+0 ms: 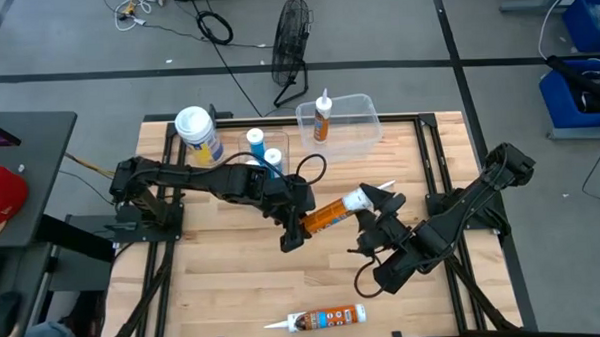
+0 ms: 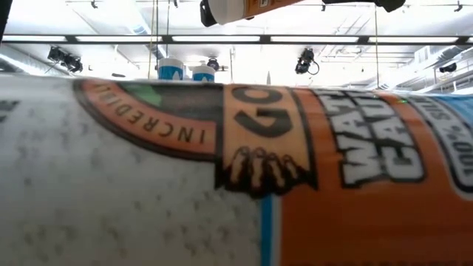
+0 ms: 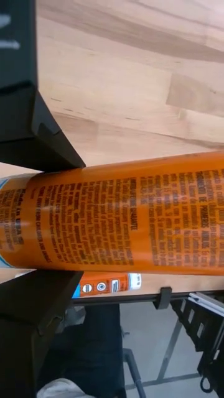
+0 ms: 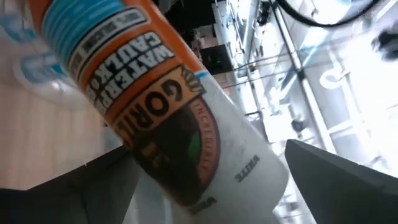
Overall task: Pick & place silicon tubes, Sealant and Lysol wipes
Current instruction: Put the top orange sealant into the white bin
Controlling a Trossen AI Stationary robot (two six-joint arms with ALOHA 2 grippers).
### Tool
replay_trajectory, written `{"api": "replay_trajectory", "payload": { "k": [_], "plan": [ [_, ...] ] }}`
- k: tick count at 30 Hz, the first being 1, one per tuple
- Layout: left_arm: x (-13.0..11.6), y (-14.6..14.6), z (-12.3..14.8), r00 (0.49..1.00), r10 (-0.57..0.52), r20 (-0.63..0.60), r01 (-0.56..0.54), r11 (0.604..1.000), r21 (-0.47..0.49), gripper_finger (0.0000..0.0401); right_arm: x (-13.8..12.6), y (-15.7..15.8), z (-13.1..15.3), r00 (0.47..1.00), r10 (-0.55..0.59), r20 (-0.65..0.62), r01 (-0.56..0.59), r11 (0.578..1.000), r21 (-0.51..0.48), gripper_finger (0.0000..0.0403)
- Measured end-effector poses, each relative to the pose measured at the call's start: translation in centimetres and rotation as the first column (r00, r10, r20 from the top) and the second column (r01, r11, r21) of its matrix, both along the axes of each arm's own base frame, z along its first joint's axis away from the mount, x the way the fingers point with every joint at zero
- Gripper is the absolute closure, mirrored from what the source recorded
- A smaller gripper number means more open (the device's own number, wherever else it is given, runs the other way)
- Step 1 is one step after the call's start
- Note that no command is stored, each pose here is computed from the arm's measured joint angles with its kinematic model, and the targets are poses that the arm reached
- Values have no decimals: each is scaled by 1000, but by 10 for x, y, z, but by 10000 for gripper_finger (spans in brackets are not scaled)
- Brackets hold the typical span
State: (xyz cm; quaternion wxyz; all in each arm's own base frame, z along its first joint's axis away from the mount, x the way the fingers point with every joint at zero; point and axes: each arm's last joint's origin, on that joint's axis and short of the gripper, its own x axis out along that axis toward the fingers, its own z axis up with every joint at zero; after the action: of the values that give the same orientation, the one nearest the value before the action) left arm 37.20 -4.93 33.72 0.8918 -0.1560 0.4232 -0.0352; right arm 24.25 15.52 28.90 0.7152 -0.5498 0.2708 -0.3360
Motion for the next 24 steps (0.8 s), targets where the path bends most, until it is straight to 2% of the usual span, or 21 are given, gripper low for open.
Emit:
{"api": "replay_trajectory", "payload": {
  "k": [5,11,13,15,18,24],
  "plan": [
    [0,0,0,1000,-2,8,2,1000,24,170,-3,-3,-2,990,-12,142,-4,993,116,7],
    [-1,1,0,1000,6,-1,-6,1000,26,170,-5,-3,-4,984,-15,178,-23,978,206,10],
    [0,1,0,1000,6,3,-6,999,37,170,-5,-4,-4,990,-8,144,-16,986,166,11],
    [1,1,0,1000,9,14,-10,999,45,170,-6,-4,-3,997,-6,70,2,999,52,12],
    [0,2,0,1000,14,10,-15,999,51,170,-7,-5,-1,995,-11,-97,2,995,-101,12],
    [0,2,-1,1000,16,-4,-16,999,51,170,-9,-7,2,963,-37,-266,-28,971,-236,12]
  ]
}}
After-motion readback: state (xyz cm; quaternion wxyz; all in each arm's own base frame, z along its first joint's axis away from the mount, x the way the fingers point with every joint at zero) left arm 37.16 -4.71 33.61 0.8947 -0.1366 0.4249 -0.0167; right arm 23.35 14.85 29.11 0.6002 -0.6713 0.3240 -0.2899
